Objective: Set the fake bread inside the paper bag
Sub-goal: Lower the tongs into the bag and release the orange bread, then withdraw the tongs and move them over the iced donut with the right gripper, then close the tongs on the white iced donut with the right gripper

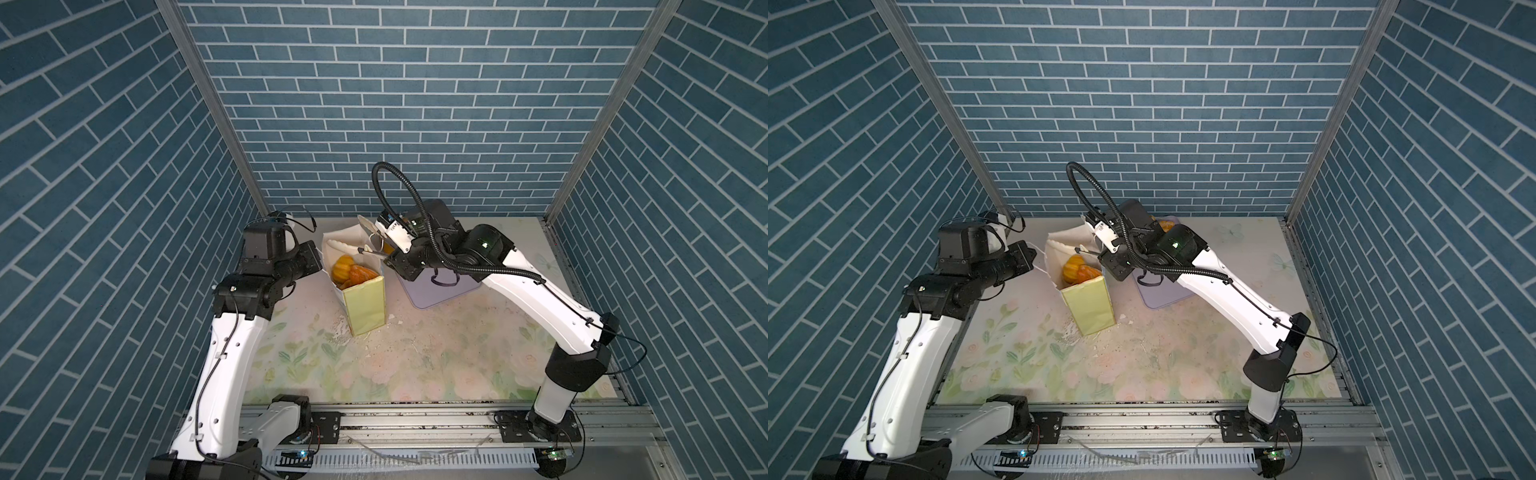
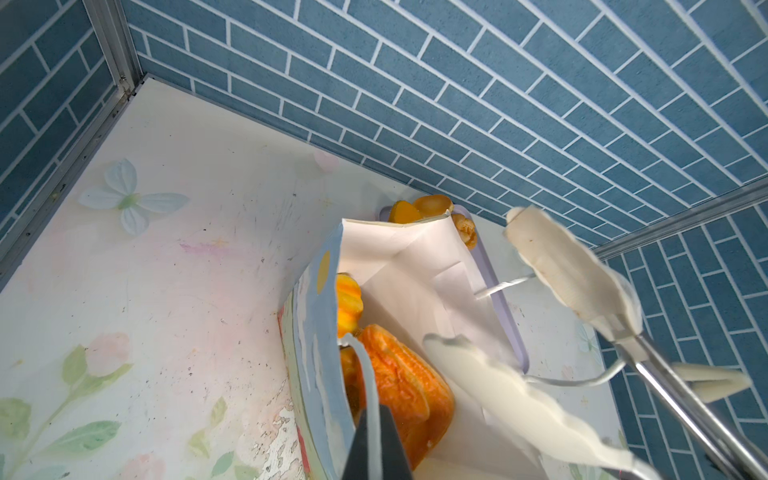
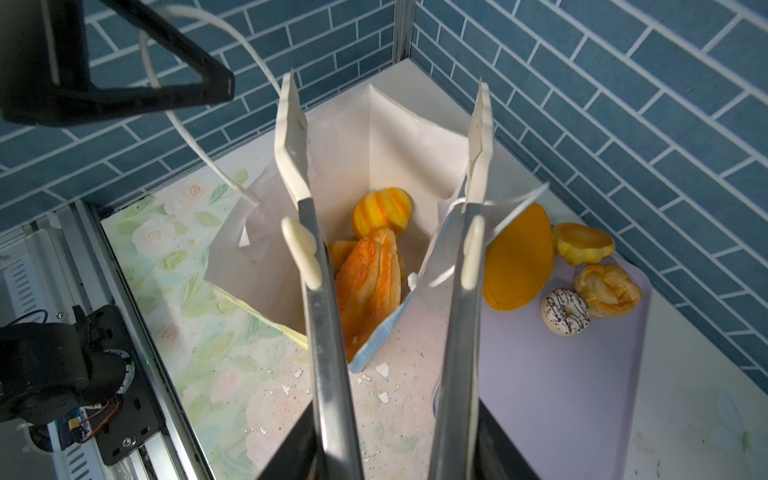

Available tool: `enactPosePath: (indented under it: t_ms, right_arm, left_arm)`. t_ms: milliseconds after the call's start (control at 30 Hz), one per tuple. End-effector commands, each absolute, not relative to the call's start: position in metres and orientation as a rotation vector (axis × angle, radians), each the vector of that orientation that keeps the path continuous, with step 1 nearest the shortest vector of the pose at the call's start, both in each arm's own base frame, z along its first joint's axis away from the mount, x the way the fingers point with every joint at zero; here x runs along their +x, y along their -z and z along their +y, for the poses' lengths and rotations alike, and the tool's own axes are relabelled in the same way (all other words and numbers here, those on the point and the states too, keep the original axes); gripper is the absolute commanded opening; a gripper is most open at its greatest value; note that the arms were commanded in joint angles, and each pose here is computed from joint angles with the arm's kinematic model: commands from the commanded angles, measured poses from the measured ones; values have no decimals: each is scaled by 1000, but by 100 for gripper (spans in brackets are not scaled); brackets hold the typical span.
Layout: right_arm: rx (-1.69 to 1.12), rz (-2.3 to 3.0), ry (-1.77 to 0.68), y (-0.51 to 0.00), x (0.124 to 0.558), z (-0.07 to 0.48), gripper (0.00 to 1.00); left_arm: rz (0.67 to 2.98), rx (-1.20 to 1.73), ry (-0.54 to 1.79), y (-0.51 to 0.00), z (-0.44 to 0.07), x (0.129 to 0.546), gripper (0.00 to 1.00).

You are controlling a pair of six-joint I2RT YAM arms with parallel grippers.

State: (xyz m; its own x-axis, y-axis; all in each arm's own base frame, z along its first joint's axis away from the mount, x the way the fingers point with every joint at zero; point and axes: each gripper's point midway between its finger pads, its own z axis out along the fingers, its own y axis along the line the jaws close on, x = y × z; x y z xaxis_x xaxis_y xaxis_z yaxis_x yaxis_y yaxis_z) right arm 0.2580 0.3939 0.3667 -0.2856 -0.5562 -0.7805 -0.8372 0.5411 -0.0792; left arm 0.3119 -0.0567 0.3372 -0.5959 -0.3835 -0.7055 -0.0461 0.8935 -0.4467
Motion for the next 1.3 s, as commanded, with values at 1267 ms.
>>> enactPosePath:
  t_ms: [1267]
  right_arm:
    - [-391, 2441, -160, -208, 431, 234, 49]
  left_arm:
    - [2157, -168, 448, -351, -61, 315, 0]
